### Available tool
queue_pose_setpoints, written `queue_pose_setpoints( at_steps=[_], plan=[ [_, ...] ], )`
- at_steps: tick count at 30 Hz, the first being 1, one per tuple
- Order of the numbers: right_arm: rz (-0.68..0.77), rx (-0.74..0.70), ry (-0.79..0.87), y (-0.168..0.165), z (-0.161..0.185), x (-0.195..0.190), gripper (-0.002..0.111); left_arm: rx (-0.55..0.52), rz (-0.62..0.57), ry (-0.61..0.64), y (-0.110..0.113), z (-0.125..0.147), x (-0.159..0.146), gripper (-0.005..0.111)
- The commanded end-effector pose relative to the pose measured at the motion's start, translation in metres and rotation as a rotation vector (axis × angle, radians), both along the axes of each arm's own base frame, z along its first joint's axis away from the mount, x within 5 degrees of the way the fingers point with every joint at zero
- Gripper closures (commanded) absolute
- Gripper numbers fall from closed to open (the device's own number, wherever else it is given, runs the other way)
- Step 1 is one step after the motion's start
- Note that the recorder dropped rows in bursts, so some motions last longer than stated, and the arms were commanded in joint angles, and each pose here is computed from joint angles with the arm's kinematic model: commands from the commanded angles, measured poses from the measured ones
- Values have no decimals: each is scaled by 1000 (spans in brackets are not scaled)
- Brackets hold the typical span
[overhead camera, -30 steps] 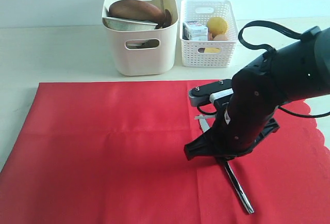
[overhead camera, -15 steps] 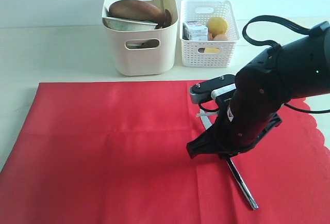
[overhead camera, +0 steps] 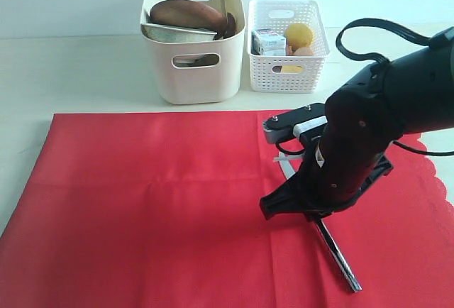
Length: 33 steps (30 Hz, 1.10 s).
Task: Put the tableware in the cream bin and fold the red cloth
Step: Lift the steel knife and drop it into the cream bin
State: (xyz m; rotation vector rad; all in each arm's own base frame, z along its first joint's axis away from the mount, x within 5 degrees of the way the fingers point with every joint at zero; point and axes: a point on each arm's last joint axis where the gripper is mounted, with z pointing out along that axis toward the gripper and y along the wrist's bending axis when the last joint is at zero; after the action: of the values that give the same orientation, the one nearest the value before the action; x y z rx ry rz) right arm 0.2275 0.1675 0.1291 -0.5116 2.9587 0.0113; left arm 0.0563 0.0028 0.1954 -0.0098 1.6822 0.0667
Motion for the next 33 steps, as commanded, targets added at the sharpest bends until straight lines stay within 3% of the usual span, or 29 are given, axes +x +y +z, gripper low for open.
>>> queue_pose_setpoints(
  at_steps=[1, 17, 24, 33],
  plan=[
    [-3, 24, -27, -1, 18, -3, 108, -9, -8, -5, -1, 0, 0, 104],
    [-27, 258, -263, 0, 102, -6, 108, -9, -8, -5, -1, 0, 0, 104],
    [111, 265, -525, 23, 139, 39, 108, -9, -8, -5, -1, 0, 0, 104],
    [85, 205, -690, 34, 160, 139, 108, -9, -8, -5, -1, 0, 0, 104]
  ],
)
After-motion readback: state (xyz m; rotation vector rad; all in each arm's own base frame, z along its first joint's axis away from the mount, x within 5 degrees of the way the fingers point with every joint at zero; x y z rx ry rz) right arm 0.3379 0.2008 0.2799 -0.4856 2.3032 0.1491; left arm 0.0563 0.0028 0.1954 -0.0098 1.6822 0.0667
